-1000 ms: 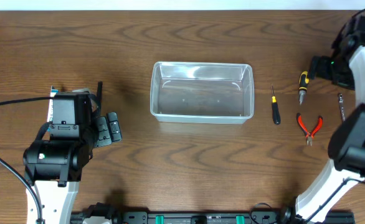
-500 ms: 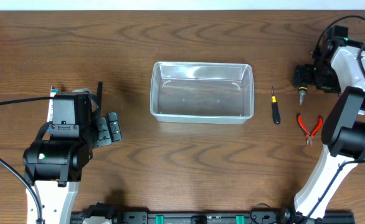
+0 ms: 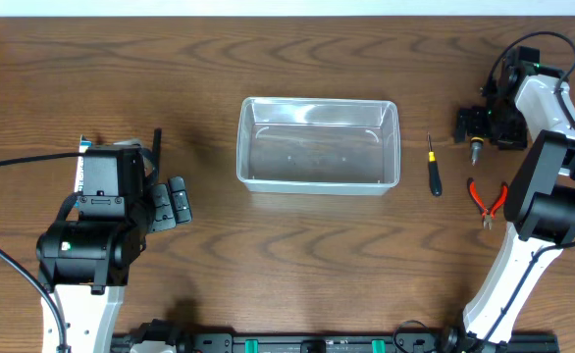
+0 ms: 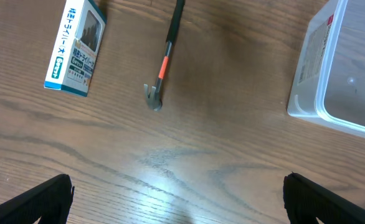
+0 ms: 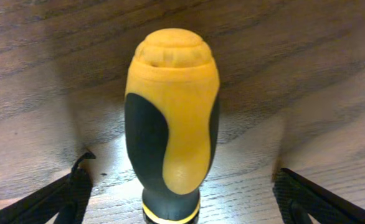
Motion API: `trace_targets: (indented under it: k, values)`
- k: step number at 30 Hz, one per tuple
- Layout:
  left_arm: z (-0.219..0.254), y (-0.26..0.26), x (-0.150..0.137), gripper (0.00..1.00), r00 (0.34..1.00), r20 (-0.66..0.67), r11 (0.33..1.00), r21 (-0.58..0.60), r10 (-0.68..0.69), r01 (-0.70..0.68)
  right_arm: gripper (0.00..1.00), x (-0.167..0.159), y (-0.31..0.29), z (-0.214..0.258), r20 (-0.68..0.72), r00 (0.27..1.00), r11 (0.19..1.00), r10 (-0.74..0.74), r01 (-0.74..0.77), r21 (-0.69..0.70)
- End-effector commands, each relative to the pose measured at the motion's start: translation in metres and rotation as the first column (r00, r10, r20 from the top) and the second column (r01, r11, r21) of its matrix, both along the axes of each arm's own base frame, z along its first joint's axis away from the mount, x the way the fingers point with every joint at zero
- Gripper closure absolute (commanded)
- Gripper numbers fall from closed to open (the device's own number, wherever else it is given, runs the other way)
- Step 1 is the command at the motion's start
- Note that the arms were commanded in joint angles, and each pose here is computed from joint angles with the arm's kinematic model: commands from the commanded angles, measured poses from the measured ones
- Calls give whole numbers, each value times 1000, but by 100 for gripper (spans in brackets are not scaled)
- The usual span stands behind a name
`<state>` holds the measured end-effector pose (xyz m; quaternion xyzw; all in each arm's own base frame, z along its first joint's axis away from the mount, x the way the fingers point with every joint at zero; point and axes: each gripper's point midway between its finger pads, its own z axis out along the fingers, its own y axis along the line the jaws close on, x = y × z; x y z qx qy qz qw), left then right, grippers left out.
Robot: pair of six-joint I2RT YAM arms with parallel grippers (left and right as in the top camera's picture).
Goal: Pack container
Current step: 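Lower right gripper and grasp the large yellow-black screwdriver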
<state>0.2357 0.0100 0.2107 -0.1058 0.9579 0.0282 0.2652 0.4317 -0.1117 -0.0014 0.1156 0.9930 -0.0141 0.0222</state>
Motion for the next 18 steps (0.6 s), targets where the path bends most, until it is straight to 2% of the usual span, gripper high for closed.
trace_targets:
  k: [1, 18]
  values:
    - [8, 1, 1, 2, 1000, 18, 1000, 20, -13, 13, 12, -4, 7, -9, -30, 999, 1000, 21, -20, 12]
    - [8, 1, 1, 2, 1000, 16, 1000, 20, -13, 13, 62, -10, 8, -9, -53, 999, 1000, 10, -9, 18]
